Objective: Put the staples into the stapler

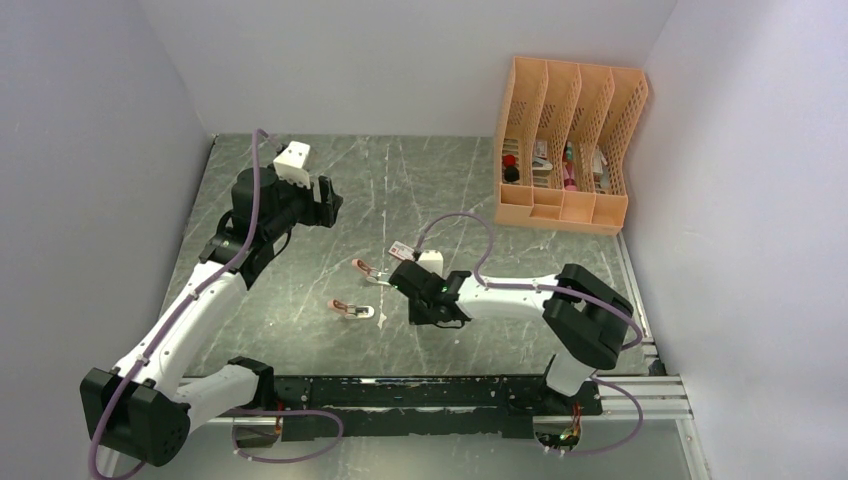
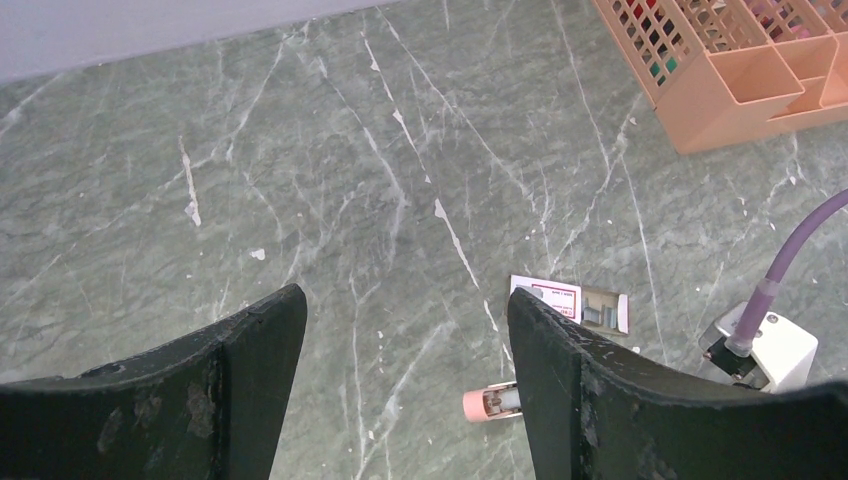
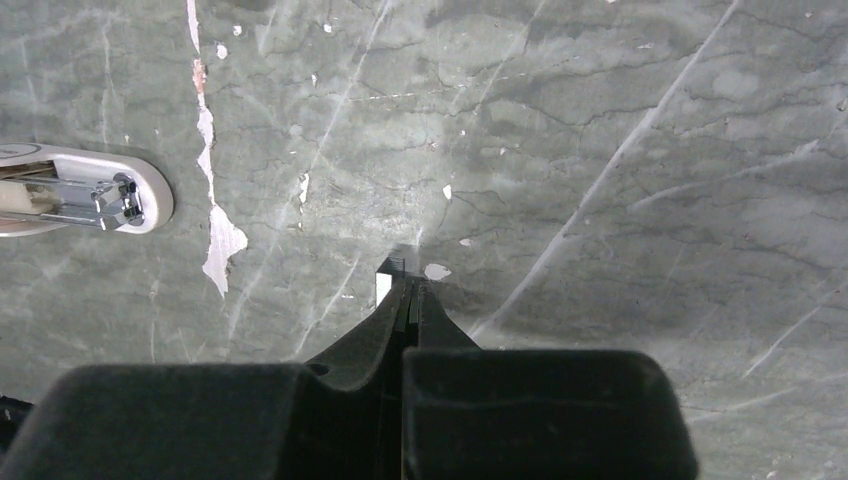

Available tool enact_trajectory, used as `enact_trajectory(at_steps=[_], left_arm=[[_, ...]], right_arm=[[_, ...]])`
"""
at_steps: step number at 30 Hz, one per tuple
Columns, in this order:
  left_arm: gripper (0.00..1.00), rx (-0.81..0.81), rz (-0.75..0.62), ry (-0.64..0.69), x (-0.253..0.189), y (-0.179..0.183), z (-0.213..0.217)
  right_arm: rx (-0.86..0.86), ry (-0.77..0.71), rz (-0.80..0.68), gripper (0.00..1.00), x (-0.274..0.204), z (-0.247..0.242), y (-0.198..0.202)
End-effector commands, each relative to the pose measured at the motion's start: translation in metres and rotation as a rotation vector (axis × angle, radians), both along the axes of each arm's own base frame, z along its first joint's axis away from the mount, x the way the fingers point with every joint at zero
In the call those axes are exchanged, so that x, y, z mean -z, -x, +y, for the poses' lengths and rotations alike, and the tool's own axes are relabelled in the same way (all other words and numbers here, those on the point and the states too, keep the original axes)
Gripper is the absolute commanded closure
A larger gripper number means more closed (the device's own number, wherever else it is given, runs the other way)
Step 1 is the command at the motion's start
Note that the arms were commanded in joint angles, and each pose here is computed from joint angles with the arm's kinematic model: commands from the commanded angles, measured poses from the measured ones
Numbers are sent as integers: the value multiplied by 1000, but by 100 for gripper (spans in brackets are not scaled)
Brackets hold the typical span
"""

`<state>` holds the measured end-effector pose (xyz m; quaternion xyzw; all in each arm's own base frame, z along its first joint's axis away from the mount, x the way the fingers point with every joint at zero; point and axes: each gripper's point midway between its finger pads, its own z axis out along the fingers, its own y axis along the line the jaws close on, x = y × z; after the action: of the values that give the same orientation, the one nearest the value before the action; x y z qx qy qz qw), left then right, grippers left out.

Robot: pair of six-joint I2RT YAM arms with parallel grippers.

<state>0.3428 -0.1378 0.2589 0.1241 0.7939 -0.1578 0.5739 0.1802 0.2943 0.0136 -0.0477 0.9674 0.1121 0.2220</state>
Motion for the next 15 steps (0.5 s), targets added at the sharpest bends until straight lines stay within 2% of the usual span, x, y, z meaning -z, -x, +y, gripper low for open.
enact_trajectory(at_steps=[1,15], left_arm=[[22,16,-8,16,1,2,-5],[22,-8,10,-6,9,-3,-1]], right_arm=[[-16,-11,7,100,7,-4,5],[6,-36,-35,92,-6,-17,0]])
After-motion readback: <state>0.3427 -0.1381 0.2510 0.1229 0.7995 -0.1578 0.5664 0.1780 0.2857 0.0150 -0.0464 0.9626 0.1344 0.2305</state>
